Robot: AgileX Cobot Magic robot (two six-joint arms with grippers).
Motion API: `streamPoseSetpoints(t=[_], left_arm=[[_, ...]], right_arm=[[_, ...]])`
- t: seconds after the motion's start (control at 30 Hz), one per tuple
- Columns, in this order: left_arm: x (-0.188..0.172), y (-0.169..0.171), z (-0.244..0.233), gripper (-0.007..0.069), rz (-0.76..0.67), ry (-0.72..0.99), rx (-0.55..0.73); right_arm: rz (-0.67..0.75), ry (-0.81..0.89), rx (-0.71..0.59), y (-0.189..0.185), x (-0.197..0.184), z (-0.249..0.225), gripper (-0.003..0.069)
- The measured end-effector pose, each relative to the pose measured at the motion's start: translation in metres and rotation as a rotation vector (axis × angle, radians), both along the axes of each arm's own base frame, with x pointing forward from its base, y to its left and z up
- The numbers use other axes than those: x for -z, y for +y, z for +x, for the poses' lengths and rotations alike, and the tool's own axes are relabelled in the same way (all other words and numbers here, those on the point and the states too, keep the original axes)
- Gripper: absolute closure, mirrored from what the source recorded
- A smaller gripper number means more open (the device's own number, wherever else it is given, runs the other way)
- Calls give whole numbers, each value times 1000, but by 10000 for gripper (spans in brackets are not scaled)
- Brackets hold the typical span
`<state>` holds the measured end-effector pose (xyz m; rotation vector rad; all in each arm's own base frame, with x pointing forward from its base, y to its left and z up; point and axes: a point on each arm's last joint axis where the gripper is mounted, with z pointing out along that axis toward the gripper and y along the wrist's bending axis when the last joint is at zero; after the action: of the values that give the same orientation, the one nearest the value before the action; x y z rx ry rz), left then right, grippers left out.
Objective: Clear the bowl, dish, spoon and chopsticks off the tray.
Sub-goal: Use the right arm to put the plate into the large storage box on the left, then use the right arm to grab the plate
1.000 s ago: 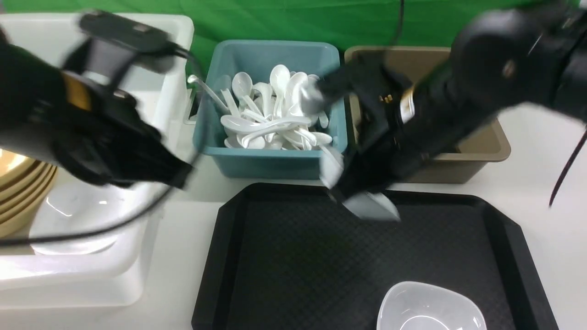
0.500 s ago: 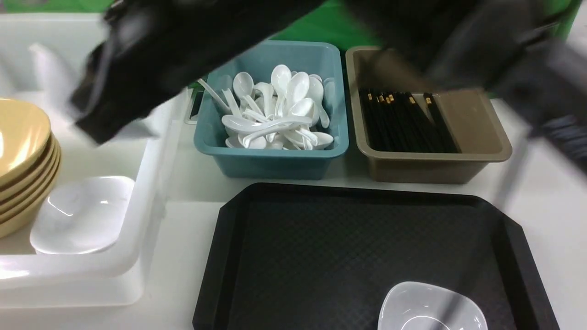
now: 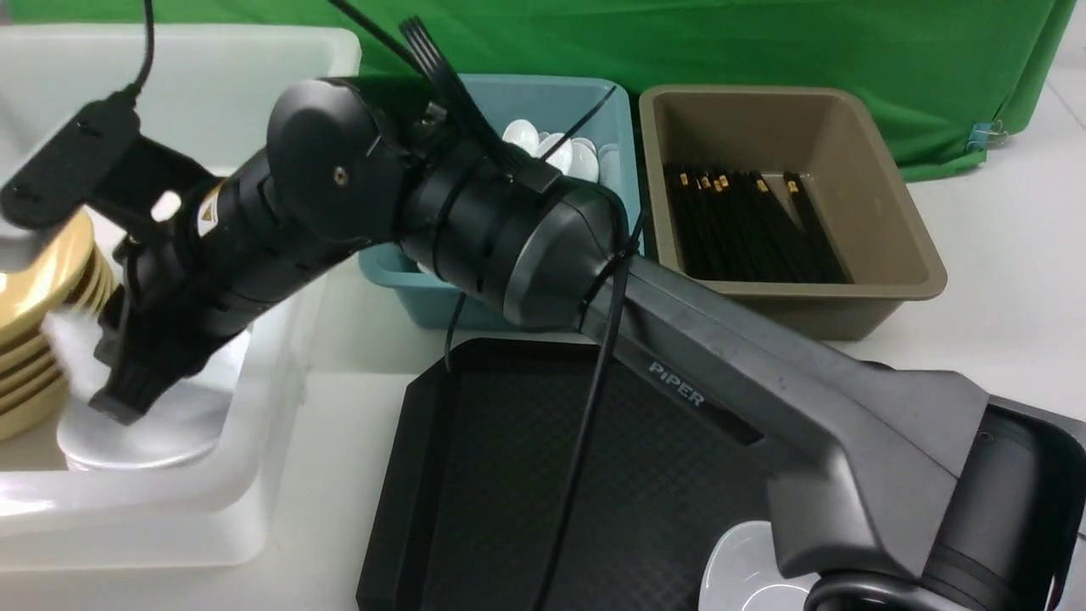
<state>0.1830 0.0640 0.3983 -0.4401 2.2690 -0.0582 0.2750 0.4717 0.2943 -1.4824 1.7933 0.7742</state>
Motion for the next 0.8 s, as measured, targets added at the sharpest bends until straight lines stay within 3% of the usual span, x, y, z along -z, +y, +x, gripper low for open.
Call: streamPoseSetpoints(t=[0.13,0.23,0.3,0.4,0.43,0.5,0.57,0.6,0.67,0.73,0.8], left_arm=[[0,0,0,640,9,0,12],[0,-1,0,639,7,-2,15],[-1,-5,1,638,-11,-10,49],[-1,-24,6,638,-23,-20,179],[-1,-34,8,638,-26,-21,249],[-1,-64,9,638,-17,-20,443],[1,-94,6,638,-6,-17,630],[1,-97,6,638,-6,-17,648],[8,-132,-3,638,6,0,860],[15,-153,-10,638,22,25,987],[20,-162,-13,638,34,41,1034]], right_arm=[[-36,11,-26,-4,-5,-4,302],[-101,13,-28,-16,-19,-8,266],[-177,-12,71,-37,-45,-6,323],[-187,-120,266,-75,-92,5,482],[-175,-148,335,-95,-112,9,561],[-169,-161,426,-129,-137,11,624],[-175,-154,488,-164,-154,7,633],[-192,-142,494,-166,-150,7,633],[-263,-76,561,-210,-145,-6,619],[-365,13,588,-232,-115,-18,593],[-406,58,595,-243,-100,-28,568]])
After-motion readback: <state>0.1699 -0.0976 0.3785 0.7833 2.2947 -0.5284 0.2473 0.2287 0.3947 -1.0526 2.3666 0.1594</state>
